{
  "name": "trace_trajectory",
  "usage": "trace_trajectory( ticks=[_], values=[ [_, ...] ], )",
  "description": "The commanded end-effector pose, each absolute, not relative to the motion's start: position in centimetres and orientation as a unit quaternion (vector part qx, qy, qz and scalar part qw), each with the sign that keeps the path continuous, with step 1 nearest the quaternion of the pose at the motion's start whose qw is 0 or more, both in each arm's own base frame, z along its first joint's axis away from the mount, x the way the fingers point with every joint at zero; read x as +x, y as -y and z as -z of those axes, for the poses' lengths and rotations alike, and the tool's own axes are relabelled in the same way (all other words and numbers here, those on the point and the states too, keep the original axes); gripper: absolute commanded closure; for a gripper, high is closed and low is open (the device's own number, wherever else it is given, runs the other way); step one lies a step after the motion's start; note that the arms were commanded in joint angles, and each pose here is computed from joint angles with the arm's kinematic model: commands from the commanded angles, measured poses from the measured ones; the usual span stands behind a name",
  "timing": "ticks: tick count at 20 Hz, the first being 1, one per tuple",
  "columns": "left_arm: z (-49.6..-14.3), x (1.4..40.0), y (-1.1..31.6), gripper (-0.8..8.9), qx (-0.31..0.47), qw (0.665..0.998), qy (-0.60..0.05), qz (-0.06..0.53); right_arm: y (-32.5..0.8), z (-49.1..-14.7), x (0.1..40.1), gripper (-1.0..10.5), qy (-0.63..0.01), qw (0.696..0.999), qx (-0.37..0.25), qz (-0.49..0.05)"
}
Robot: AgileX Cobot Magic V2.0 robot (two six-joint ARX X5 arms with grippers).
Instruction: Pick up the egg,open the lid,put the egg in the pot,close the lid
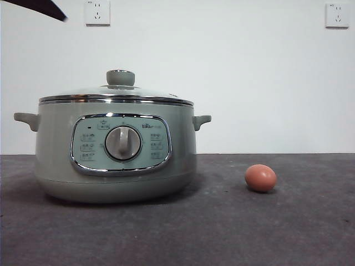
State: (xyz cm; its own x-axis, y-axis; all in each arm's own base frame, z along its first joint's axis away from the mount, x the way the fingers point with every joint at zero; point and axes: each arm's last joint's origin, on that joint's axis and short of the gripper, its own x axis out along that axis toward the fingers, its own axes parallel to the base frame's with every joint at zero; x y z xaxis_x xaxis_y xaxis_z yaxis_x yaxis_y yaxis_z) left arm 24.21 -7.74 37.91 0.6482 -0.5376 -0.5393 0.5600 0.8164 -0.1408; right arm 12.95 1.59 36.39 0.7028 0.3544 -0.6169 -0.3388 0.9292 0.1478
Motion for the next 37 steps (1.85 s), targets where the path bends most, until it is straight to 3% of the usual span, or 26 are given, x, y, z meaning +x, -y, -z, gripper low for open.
trace_trajectory(
  ticks=[1,7,15,18,23,26,29,37],
  values=[
    [-36.9,26.5,9.4,2.11,0.050,0.900,-0.309,0.304,-1.6,-36.4,13.2,3.5,-0.339,0.921,0.011,-0.190],
    [-33.8,29.8,13.2,2.12,0.105,0.886,-0.345,0.291,-1.6,-36.2,13.5,3.5,-0.346,0.919,0.012,-0.190],
    [-31.3,31.1,14.1,2.36,0.112,0.872,-0.384,0.281,-1.6,-36.2,13.5,3.5,-0.346,0.919,0.012,-0.190],
    [-31.3,31.1,14.2,4.91,0.111,0.871,-0.385,0.284,-1.6,-36.2,13.6,3.5,-0.345,0.919,0.012,-0.190],
    [-31.3,31.1,14.2,6.71,0.110,0.870,-0.386,0.285,-1.6,-36.2,13.6,3.5,-0.345,0.919,0.012,-0.190],
    [-31.2,31.0,14.1,7.04,0.106,0.868,-0.393,0.285,-1.6,-36.2,13.6,3.5,-0.346,0.919,0.012,-0.190],
    [-31.2,31.0,14.1,8.22,0.106,0.867,-0.396,0.285,-1.6,-36.2,13.6,3.5,-0.345,0.919,0.012,-0.190],
    [-33.8,30.7,14.1,8.22,0.097,0.879,-0.360,0.298,-1.7,-35.9,14.4,3.5,-0.358,0.914,0.014,-0.189]
  ],
)
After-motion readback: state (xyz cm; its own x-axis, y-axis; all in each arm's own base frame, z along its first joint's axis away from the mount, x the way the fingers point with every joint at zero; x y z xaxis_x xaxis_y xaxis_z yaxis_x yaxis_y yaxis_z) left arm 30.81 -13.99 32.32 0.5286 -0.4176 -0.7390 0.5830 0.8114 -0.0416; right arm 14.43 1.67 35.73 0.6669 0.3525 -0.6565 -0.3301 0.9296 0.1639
